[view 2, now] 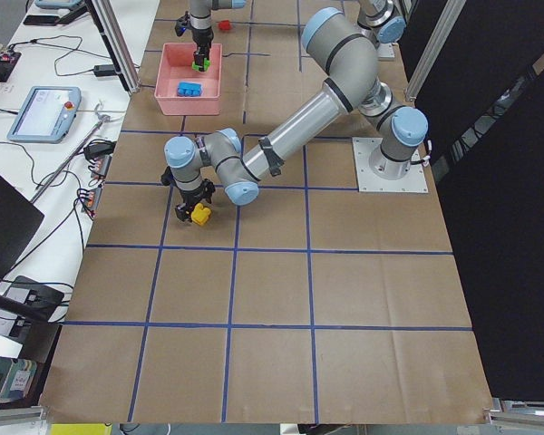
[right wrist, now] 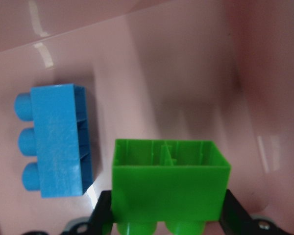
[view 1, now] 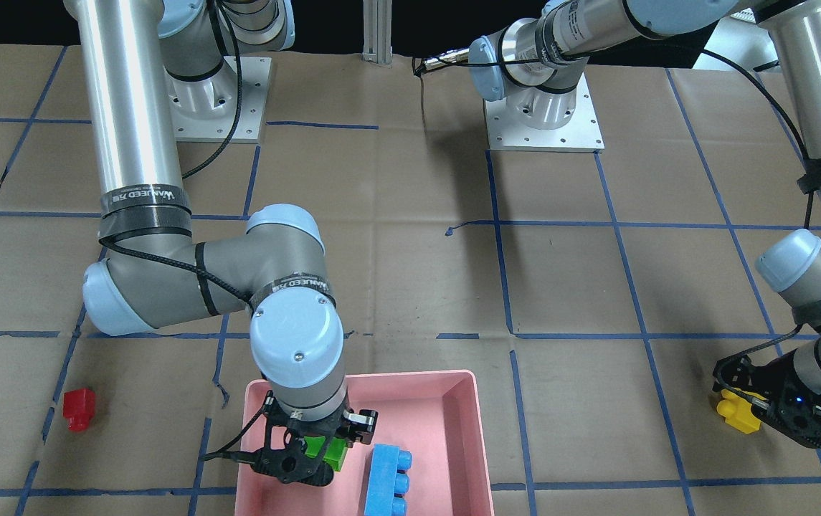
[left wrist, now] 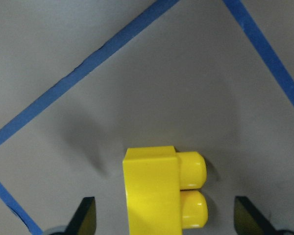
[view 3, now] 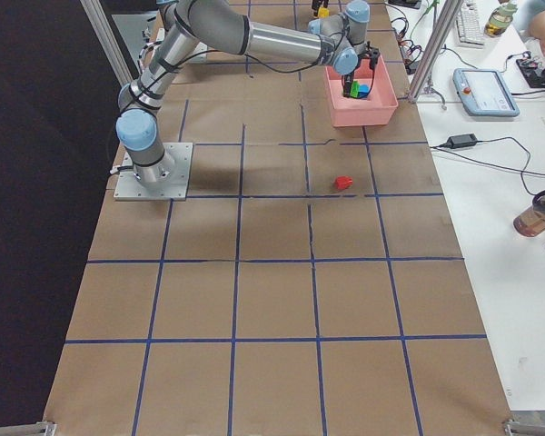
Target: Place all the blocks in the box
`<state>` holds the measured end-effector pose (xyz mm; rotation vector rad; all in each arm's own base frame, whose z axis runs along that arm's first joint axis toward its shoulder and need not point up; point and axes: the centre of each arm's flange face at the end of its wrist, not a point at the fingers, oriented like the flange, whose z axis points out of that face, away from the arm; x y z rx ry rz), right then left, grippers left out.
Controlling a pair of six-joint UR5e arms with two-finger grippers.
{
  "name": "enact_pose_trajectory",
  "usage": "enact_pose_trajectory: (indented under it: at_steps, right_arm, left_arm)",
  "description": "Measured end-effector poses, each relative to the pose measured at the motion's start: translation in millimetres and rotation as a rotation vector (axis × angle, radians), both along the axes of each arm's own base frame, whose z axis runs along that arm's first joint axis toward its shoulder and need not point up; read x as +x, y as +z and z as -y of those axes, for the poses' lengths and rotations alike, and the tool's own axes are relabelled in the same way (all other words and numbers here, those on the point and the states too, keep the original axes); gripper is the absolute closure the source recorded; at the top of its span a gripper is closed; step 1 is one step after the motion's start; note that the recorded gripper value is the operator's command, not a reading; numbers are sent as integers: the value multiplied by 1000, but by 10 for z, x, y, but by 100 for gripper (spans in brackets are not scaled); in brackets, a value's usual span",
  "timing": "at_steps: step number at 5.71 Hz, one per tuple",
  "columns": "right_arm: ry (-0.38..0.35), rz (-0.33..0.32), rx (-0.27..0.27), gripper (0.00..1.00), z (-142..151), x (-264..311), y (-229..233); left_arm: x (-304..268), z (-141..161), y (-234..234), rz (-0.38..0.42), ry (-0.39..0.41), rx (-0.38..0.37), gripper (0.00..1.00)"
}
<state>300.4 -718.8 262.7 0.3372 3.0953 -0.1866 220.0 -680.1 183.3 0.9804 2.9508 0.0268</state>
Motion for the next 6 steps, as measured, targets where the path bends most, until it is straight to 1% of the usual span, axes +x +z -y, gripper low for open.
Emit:
enact_pose_trajectory:
  at_steps: [1, 2, 3, 4, 5, 6]
  right_arm:
    - [-1, 0, -12, 0, 60, -259, 204]
    - [22, -8, -18, 0, 29, -432, 491]
    - [77, -24, -20, 0, 2, -678, 743]
    - [168, -47, -13, 0, 45, -1140, 889]
    - [261, -70, 11, 0, 112, -1769, 886]
    - [322, -78, 54, 0, 115, -2385, 720]
  left_arm:
    - [0, -4, -37, -2, -2, 6, 25]
    - [-4, -7, -72, -5, -3, 12, 60]
    - [-10, -10, -88, -6, -4, 16, 100]
    - [-10, -10, -85, -5, -2, 19, 100]
    - [-16, 0, -47, -4, 2, 19, 100]
    - [-50, 15, 36, -9, 8, 25, 100]
